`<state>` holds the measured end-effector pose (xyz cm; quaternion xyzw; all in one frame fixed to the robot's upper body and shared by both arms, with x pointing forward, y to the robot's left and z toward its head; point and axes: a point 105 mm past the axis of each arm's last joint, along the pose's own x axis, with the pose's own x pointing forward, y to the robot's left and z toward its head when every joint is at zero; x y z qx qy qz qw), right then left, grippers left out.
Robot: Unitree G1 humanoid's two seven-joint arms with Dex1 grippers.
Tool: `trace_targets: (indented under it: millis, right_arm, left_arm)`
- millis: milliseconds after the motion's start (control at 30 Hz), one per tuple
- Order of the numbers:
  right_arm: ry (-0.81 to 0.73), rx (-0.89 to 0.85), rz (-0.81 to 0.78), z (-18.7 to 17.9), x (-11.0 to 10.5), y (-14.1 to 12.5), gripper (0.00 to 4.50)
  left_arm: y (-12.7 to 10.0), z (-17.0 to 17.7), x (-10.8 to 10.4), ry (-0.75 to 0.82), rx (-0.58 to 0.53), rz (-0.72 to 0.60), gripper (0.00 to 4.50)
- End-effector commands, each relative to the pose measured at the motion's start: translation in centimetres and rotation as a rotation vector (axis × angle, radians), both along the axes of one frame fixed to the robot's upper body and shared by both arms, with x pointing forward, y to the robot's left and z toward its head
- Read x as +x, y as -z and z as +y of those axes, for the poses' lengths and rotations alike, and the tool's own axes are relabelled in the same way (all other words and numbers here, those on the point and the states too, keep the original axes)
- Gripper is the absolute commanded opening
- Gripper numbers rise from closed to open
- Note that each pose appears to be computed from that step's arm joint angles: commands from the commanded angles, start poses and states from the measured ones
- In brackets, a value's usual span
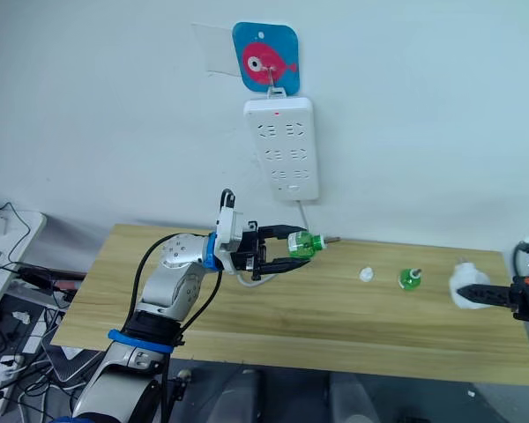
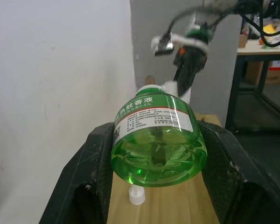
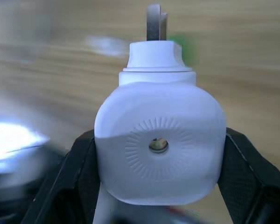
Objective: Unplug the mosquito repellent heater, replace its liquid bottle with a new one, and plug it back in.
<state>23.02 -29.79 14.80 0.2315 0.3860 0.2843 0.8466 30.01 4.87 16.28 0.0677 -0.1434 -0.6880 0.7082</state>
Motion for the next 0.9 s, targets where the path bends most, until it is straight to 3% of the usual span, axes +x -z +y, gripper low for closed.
trace_targets:
  millis: [33, 233, 367, 900]
  right_arm:
    - [-0.142, 0.282, -0.096, 4.3, -1.1, -3.6, 2.96]
    - [-0.208, 0.476, -0.249, 9.9, 0.0, -5.3, 2.96]
    - [-0.167, 0.546, -0.277, 12.6, 0.8, -5.8, 2.96]
    - [-0.241, 0.569, -0.293, 15.6, 0.3, -5.7, 2.96]
  left_arm:
    - [-1.0, -0.1, -1.1, 0.079, -0.018, 0.001, 2.23]
    - [-1.6, -0.7, -1.4, 0.133, -0.001, 0.0, 2.23]
    - [-1.8, -0.9, -1.1, 0.127, -0.004, -0.002, 2.23]
    - [-1.5, -1.0, -1.5, 0.145, 0.014, -0.005, 2.23]
